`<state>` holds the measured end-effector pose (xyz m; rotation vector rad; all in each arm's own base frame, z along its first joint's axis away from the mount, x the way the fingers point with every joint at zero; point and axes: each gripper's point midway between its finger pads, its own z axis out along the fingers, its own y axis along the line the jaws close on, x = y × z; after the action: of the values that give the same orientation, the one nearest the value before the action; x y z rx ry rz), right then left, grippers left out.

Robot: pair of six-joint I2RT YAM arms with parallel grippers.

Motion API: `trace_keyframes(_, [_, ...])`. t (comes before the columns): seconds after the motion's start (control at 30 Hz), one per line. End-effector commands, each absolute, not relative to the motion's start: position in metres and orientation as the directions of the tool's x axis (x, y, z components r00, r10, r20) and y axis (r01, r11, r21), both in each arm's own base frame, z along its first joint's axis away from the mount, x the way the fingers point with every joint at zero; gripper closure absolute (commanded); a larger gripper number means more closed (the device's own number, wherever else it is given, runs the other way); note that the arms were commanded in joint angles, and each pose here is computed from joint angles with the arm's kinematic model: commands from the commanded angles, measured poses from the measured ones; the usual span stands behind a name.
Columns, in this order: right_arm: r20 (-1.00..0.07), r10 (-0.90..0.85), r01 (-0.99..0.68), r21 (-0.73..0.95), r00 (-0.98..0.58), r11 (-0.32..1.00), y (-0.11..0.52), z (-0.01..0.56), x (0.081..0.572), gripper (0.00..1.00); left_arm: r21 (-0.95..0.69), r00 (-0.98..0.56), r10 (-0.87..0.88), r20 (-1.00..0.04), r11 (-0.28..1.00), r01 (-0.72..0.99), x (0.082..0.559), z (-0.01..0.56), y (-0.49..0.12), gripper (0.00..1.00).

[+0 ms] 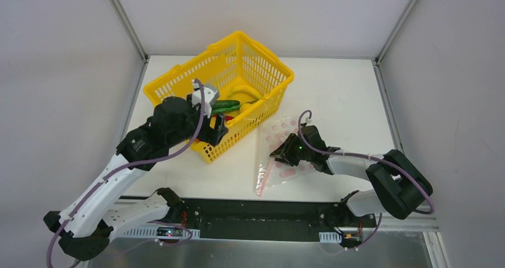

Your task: Place the food in the zip-top bag and seal the zipper

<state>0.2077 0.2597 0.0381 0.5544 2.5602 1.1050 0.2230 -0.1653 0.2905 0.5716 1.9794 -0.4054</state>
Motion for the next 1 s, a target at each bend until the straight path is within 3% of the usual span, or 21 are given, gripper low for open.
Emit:
trace_keyframes(0.0, [-0.116, 0.481, 0.214, 0.788, -0.869, 0.577, 0.27, 0.045, 0.221, 0.7, -0.091, -0.452, 0.298, -0.841, 0.745, 0.661, 0.186, 0.263, -0.209, 0.27])
trace_keyframes(0.23, [-0.118, 0.474, 0.192, 0.811, -0.872, 0.553, 0.272, 0.051, 0.219, 1.0, 0.096, -0.386, 0.56, -0.733, 0.647, 0.757, 0.147, 0.224, -0.265, 0.26])
trace_keyframes(0.7, [-0.23, 0.521, 0.092, 0.849, -0.822, 0.52, 0.254, 0.119, 0.217, 1.0, 0.108, -0.44, 0.539, -0.718, 0.711, 0.695, 0.155, 0.181, -0.337, 0.18])
trace_keyframes(0.97, [-0.234, 0.528, 0.086, 0.855, -0.816, 0.511, 0.252, 0.132, 0.216, 1.0, 0.105, -0.484, 0.498, -0.72, 0.768, 0.632, 0.162, 0.164, -0.344, 0.2])
